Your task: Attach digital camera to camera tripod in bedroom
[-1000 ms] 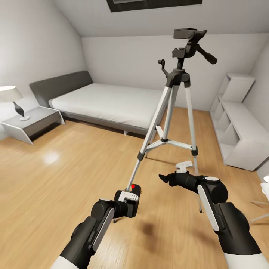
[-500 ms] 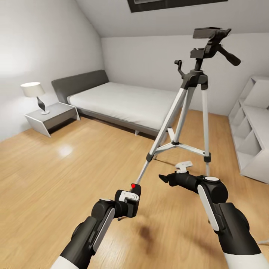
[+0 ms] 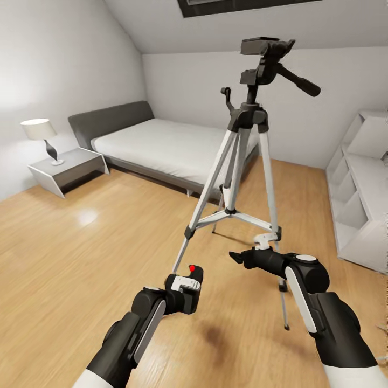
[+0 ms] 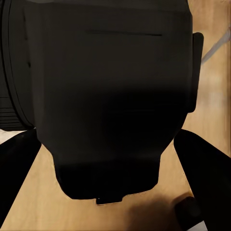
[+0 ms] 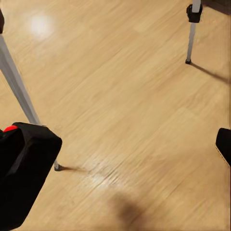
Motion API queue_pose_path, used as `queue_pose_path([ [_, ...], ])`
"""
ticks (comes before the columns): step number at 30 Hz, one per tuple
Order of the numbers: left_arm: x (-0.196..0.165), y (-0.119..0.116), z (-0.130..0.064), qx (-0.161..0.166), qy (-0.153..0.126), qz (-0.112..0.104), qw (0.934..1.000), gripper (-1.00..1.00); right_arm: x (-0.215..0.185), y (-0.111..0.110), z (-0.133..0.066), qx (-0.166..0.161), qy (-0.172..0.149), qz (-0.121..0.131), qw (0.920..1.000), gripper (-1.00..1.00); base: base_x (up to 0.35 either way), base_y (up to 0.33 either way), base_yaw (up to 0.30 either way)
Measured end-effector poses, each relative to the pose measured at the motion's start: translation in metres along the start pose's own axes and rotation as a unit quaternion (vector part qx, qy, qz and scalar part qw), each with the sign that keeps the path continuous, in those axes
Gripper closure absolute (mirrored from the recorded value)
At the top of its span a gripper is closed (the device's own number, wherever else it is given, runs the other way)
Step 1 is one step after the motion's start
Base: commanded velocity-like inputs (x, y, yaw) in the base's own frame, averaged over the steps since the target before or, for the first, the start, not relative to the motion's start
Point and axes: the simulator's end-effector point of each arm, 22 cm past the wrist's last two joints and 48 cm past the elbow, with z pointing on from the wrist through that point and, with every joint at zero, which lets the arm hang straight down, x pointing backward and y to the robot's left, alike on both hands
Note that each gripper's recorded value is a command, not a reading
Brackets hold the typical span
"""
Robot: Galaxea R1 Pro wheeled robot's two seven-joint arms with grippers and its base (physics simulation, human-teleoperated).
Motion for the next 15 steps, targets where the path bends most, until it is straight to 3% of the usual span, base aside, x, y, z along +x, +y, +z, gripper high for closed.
queue_pose_path([
  [4,0.000,0.000,0.000,-0.001,-0.001,0.000,1.0000,1.00,0.000,0.001,0.000,-0.002,0.000,0.000,1.0000,-1.00,0.017,-0.260,0.000],
  [9,-0.005,0.000,-0.006,-0.002,-0.002,0.000,1.0000,1.00,-0.004,0.016,-0.004,-0.035,0.002,0.000,0.9994,-1.00,0.004,-0.061,0.000],
  [15,-0.012,-0.004,-0.015,-0.002,-0.001,0.000,1.0000,1.00,-0.012,0.016,-0.013,-0.045,0.007,-0.005,0.9989,-1.00,0.001,-0.018,0.000],
])
